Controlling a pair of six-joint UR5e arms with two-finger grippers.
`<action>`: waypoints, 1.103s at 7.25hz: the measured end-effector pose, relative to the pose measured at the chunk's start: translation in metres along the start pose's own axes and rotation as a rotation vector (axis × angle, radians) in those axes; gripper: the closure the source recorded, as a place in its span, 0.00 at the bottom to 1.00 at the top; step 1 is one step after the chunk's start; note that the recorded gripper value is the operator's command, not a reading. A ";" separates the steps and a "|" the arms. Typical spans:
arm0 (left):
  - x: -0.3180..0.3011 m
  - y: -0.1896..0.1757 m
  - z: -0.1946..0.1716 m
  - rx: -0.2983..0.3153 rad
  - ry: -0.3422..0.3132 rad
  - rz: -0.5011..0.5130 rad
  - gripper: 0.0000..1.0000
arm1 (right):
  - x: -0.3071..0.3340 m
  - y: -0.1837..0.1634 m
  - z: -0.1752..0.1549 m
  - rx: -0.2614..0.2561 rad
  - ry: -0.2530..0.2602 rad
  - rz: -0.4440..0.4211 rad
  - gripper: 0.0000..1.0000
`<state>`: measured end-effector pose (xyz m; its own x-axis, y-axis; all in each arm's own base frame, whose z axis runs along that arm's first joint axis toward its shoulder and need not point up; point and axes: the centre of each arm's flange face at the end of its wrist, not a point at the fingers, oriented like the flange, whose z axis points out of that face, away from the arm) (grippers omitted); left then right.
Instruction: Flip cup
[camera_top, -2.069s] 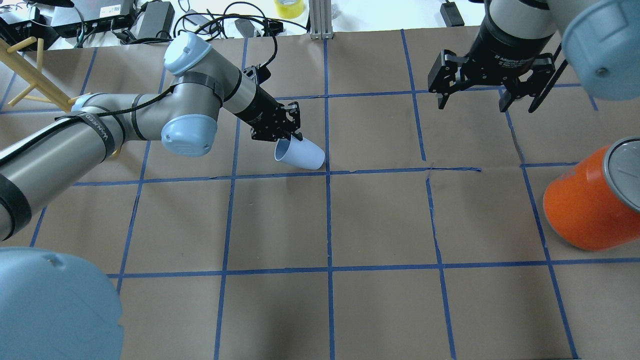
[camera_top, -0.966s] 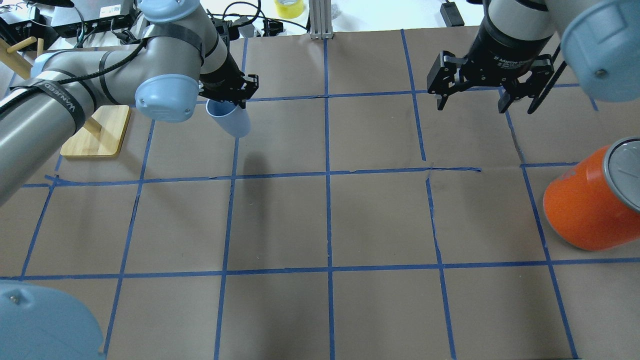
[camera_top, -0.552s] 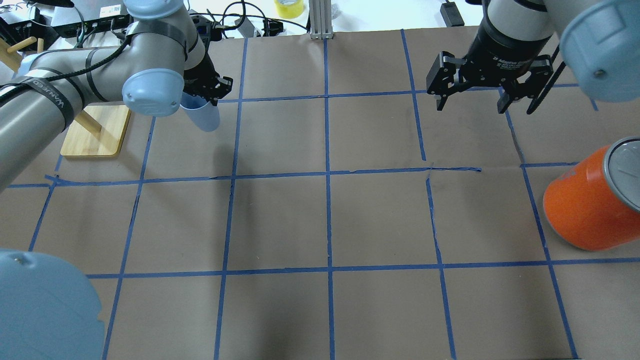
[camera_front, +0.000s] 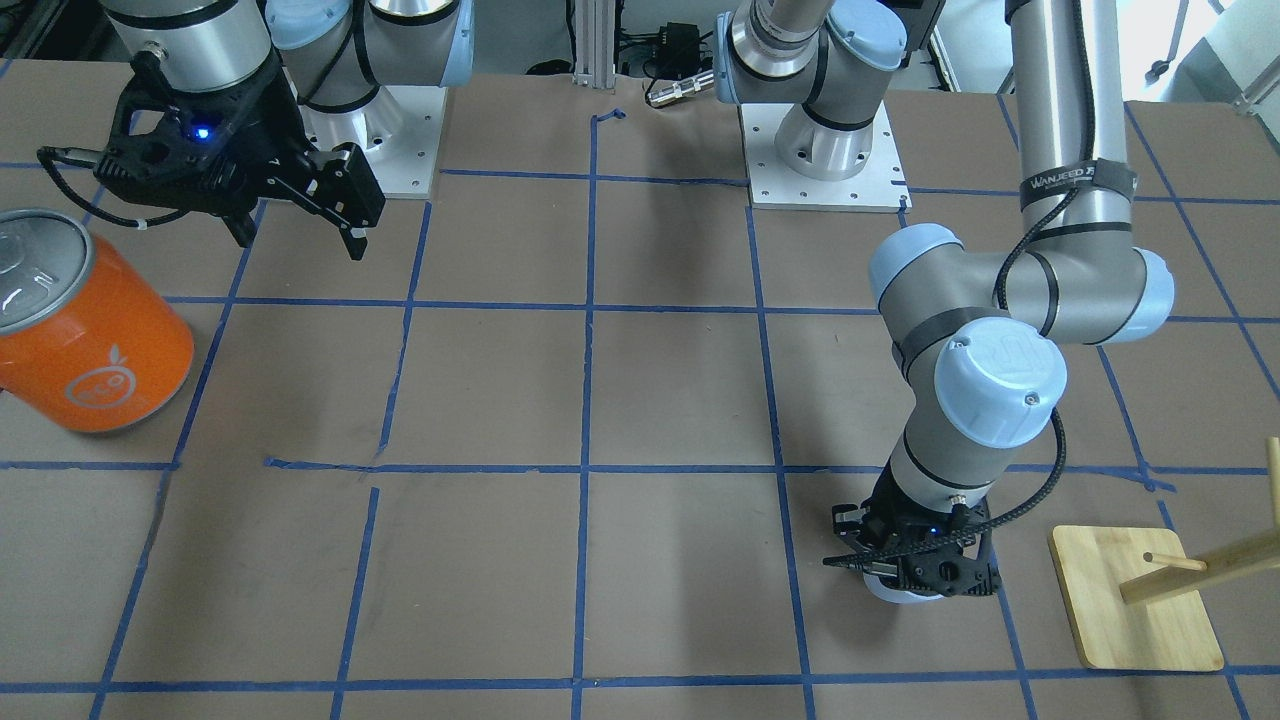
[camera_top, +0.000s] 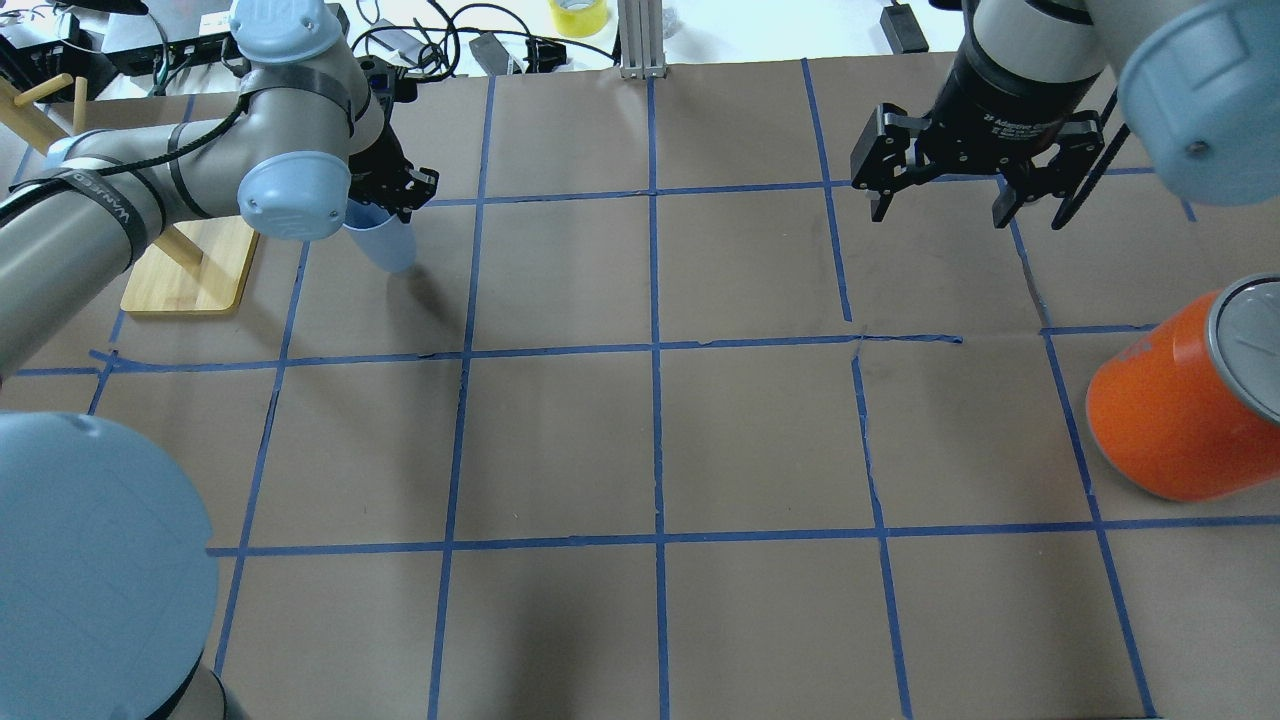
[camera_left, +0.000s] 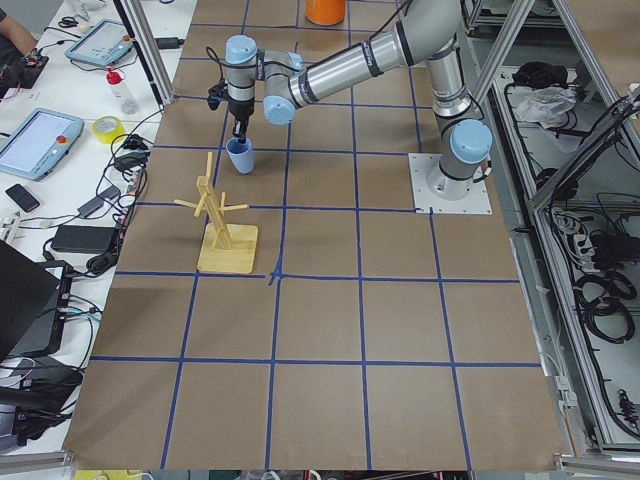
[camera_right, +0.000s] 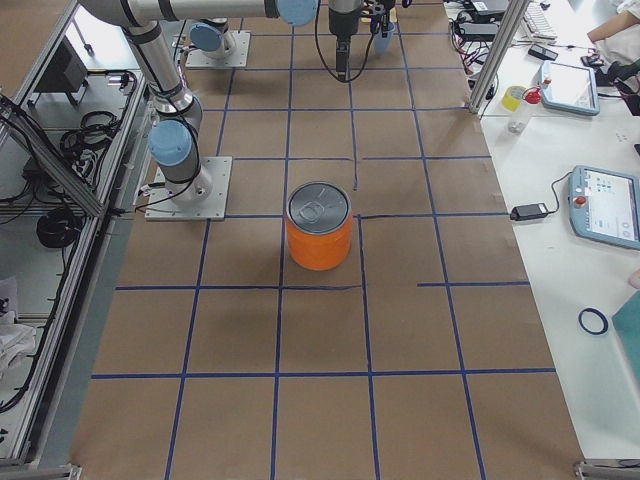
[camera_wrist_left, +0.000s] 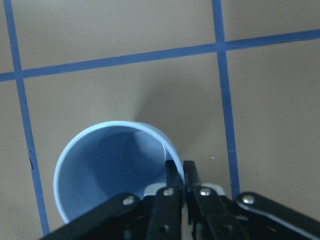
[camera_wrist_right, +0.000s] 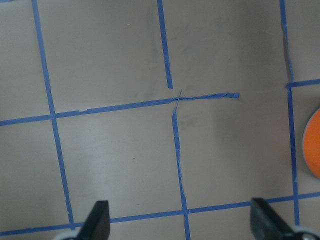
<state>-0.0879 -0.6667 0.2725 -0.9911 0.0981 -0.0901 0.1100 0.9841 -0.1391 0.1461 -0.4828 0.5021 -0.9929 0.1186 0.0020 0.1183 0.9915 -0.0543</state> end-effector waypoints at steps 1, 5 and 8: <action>-0.001 0.000 0.003 -0.005 0.000 -0.001 0.94 | 0.000 0.000 0.000 0.000 -0.001 0.000 0.00; -0.008 0.000 0.000 -0.013 0.008 -0.015 0.00 | -0.001 0.001 -0.001 0.001 -0.005 0.000 0.00; -0.012 0.012 -0.073 -0.075 0.012 -0.030 0.00 | 0.000 0.001 -0.001 0.002 -0.002 0.001 0.00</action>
<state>-0.0806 -0.6453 0.3441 -0.9948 0.0696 -0.0750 0.0747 0.9949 -0.0675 0.1466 -0.4822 0.5030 -0.9929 0.1190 -0.0001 0.1188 0.9913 -0.0565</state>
